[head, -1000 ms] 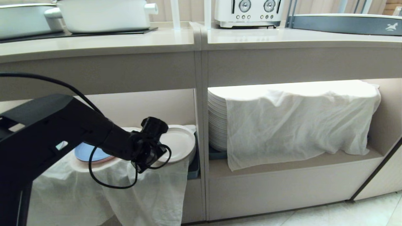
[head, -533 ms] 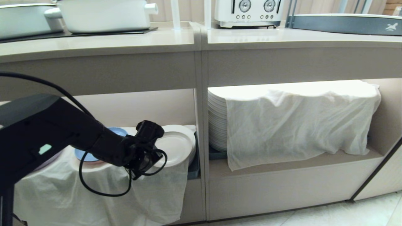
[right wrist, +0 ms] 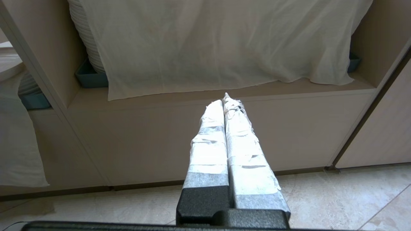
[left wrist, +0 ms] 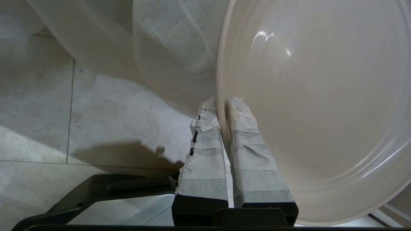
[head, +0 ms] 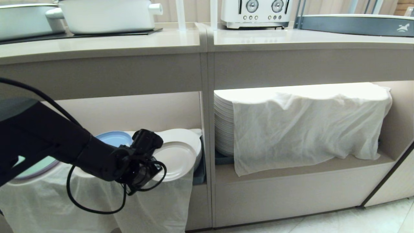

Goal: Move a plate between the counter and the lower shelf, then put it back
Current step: Pick up the plate in the cupboard, then put the plate

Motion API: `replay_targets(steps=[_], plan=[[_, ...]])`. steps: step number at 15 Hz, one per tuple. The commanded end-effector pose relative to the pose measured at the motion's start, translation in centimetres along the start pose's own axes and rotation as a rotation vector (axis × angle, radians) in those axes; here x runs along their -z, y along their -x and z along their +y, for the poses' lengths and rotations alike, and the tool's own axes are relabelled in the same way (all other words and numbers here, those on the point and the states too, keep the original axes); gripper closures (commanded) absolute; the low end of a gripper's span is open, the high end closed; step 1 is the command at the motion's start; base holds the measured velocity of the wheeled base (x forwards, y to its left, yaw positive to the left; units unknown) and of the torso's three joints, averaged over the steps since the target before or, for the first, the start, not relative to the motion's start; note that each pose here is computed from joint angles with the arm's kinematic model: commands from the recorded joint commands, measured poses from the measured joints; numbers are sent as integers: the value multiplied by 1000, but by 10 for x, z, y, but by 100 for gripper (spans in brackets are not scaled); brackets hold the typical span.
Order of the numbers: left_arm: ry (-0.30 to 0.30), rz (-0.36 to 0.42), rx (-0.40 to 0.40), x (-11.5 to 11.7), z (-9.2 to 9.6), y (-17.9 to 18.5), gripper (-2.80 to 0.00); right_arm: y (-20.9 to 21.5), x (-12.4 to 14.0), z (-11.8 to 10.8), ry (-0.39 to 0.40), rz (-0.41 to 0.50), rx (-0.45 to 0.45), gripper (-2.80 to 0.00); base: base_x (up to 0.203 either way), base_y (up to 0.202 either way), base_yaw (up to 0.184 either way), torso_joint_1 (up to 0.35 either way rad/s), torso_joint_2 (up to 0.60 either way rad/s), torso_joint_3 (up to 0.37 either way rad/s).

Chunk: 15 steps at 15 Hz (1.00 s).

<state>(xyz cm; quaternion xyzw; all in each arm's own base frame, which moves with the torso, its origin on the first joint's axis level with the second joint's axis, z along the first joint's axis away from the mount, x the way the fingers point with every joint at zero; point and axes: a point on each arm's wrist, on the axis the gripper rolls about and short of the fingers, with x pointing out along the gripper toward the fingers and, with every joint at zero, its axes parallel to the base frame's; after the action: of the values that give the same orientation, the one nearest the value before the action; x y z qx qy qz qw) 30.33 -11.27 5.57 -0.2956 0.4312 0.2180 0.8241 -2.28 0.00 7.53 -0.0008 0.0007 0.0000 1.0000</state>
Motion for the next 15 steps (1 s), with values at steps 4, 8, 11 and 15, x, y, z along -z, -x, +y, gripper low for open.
replay_targets(steps=[4, 8, 11, 15], plan=[[10, -6, 5, 1, 20, 25, 0, 0, 0, 0, 0, 0, 0, 0, 0, 0, 0, 0, 0, 0], [8, -7, 8, 7, 45, 49, 0, 0, 0, 0, 0, 0, 0, 0, 0, 0, 0, 0, 0, 0], [6, -11, 21, 12, 65, 68, 0, 0, 0, 0, 0, 0, 0, 0, 0, 0, 0, 0, 0, 0], [1, -17, 26, 23, 100, 91, 0, 0, 0, 0, 0, 0, 0, 0, 0, 0, 0, 0, 0, 0]])
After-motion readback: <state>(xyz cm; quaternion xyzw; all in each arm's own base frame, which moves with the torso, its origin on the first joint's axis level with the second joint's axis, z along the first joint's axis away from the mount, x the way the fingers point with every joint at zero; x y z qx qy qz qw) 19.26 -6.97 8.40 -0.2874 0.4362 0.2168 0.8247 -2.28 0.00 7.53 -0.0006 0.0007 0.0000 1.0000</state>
